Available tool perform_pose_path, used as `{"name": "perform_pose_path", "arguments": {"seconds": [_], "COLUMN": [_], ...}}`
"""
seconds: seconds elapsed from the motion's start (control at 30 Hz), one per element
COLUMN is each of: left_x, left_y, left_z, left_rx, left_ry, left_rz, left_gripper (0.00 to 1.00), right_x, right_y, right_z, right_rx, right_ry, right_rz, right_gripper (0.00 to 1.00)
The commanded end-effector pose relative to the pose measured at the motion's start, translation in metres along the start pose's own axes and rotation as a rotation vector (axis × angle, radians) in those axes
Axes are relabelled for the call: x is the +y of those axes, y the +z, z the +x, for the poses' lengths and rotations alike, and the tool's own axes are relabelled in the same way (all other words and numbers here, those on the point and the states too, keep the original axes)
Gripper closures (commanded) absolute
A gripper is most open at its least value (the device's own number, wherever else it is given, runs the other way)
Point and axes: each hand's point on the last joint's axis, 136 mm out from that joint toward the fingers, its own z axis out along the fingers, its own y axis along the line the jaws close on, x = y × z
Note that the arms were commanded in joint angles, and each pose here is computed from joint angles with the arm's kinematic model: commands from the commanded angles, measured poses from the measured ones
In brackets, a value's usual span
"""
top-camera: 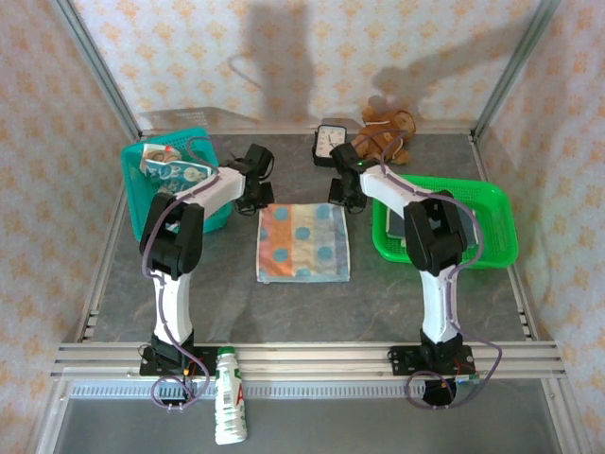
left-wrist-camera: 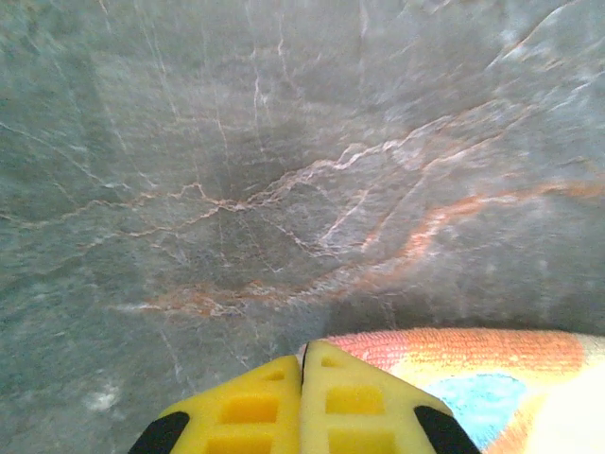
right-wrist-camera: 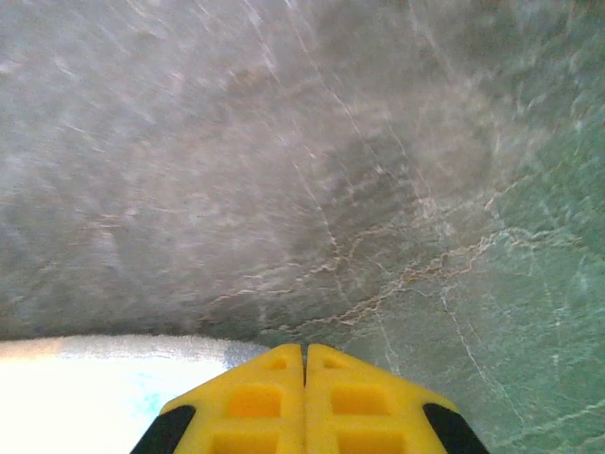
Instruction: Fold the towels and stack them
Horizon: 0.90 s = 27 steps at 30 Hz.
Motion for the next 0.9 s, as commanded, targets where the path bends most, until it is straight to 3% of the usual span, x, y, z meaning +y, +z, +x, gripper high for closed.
{"name": "perform_pose_path", "arguments": {"seconds": [0.0,0.33,0.67,0.7,0.77,0.87], "left_x": [0.0,0.011,0.031,0.031,0.03,0.03], "left_y": [-0.04,-0.062,-0.071,-0.071,-0.071,-0.075], "left_z": [-0.021,0.001,0.073,0.082,0.102,0.123], "left_rx": [-0.073,-0.134,-0.167,-0.163,-0.152,-0.134], "left_ry": [0.027,0.056,0.031,0.029,0.017,0.013], "left_rz": [0.012,0.079,0.165,0.174,0.198,0.206], "left_gripper": [1.0,1.0,1.0,1.0,0.72,0.45], "right_x": [0.011,0.014,0.004,0.003,0.001,-0.001], "right_y": [-0.043,-0.057,-0.07,-0.071,-0.071,-0.076], "right_z": [-0.025,0.009,0.087,0.094,0.108,0.117], "right_rx": [-0.111,-0.127,-0.143,-0.141,-0.128,-0.119], "right_ry": [-0.035,-0.062,-0.126,-0.128,-0.122,-0.113], "right_rz": [-0.044,-0.135,-0.131,-0.135,-0.137,-0.135], "right_gripper": [1.0,1.0,1.0,0.96,0.75,0.66]}}
